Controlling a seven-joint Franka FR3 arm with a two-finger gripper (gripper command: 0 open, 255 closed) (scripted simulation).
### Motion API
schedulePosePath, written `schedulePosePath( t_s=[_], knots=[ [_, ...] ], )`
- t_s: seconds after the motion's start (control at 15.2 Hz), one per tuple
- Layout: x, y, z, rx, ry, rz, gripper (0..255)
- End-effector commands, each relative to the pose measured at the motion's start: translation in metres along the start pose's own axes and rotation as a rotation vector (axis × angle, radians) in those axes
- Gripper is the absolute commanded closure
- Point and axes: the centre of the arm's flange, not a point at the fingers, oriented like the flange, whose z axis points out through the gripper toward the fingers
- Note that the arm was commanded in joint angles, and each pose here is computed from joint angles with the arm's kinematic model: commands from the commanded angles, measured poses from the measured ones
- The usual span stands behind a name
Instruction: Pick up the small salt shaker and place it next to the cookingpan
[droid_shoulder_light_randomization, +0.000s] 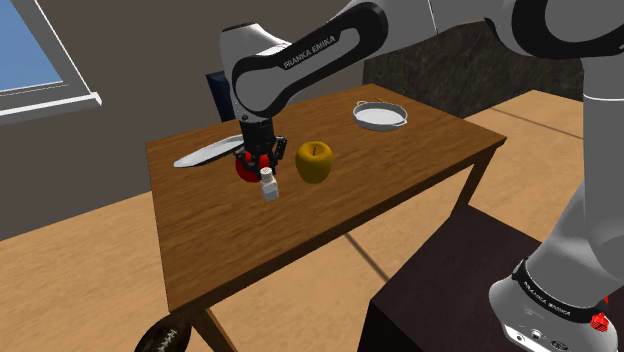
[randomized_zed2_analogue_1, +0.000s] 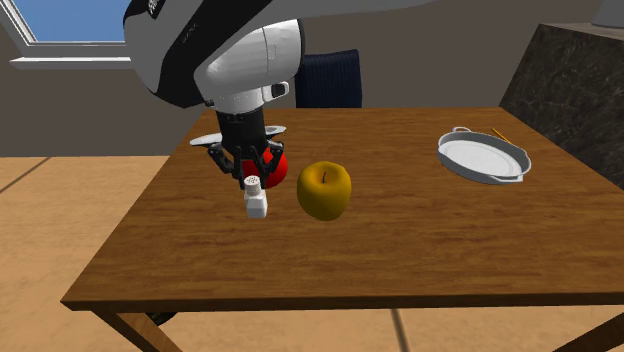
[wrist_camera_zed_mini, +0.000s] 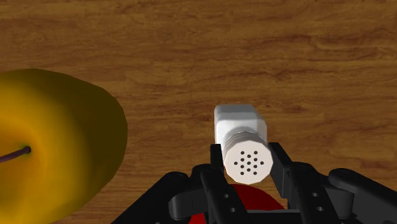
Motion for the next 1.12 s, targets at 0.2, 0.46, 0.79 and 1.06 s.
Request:
schedulePosePath(
  t_s=[0.2,0.46,0.79,1.06],
  knots=[
    [0.0,0.0,0.0,0.0,0.0,0.0,255],
    [0.0,0.0,-0.021,0.0,0.0,0.0,255],
    [-0.001,0.0,-0.047,0.0,0.0,0.0,255],
    [-0.001,0.0,-0.068,0.0,0.0,0.0,255]
  ],
)
